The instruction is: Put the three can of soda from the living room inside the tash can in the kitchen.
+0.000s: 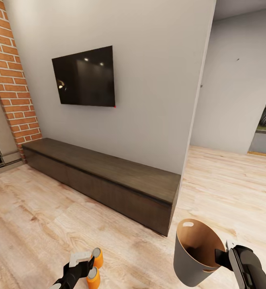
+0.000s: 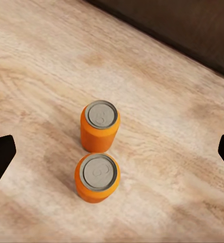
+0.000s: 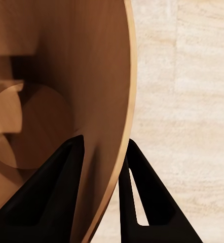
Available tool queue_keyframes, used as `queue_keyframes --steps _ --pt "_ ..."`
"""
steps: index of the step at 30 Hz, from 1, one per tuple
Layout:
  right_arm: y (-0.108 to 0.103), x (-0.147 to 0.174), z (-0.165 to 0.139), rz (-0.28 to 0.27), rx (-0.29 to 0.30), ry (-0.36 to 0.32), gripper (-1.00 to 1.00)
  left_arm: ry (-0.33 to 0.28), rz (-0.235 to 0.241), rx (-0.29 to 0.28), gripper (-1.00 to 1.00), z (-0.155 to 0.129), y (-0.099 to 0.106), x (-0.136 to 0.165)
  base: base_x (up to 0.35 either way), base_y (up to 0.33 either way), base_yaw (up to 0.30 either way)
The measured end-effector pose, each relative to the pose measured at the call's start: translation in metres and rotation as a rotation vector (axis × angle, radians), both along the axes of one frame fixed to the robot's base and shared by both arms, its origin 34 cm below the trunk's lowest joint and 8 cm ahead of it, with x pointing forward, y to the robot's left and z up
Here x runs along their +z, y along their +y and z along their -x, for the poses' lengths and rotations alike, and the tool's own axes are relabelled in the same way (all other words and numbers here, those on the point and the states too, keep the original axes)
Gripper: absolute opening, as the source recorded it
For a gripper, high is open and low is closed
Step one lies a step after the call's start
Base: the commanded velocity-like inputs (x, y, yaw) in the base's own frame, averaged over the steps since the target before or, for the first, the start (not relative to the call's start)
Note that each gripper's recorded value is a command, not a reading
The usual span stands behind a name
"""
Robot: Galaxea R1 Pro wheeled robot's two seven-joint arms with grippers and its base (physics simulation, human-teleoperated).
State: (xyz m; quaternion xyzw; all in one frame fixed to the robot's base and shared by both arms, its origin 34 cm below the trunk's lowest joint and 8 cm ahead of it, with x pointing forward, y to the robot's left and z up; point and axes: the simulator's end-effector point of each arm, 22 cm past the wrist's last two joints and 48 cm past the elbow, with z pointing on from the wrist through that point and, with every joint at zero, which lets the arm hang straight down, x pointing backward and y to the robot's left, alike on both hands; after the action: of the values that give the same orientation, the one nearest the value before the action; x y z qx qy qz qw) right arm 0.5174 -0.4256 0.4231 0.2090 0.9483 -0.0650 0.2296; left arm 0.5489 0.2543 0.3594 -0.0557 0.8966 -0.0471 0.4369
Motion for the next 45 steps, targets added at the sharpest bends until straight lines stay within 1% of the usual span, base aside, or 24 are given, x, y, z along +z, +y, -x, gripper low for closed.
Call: queue_keyframes --steps 6,10,15,38,45 --pt "0.0 0.0 0.0 0.0 0.0 0.0 -1.0 -0.001 0.0 0.002 1.0 0.0 0.0 0.0 0.0 0.0 0.0" --pt "0.0 0.0 0.0 0.0 0.0 0.0 -1.0 -0.03 -0.004 0.004 1.0 -0.004 0.001 0.005 0.0 0.0 0.0" --pt "0.0 0.0 0.0 0.0 0.0 0.0 -1.0 -0.051 -0.008 0.005 1.0 -0.007 0.002 0.009 0.0 0.0 0.0" --pt "0.0 -0.051 0.013 0.0 0.0 0.003 -1.0 -0.052 -0.008 0.005 1.0 0.007 0.002 -0.042 0.0 0.0 0.0" --pt "-0.003 -0.046 0.011 0.006 -0.002 -0.01 -1.0 -0.052 -0.007 0.005 1.0 0.007 0.002 -0.042 0.0 0.0 0.0"
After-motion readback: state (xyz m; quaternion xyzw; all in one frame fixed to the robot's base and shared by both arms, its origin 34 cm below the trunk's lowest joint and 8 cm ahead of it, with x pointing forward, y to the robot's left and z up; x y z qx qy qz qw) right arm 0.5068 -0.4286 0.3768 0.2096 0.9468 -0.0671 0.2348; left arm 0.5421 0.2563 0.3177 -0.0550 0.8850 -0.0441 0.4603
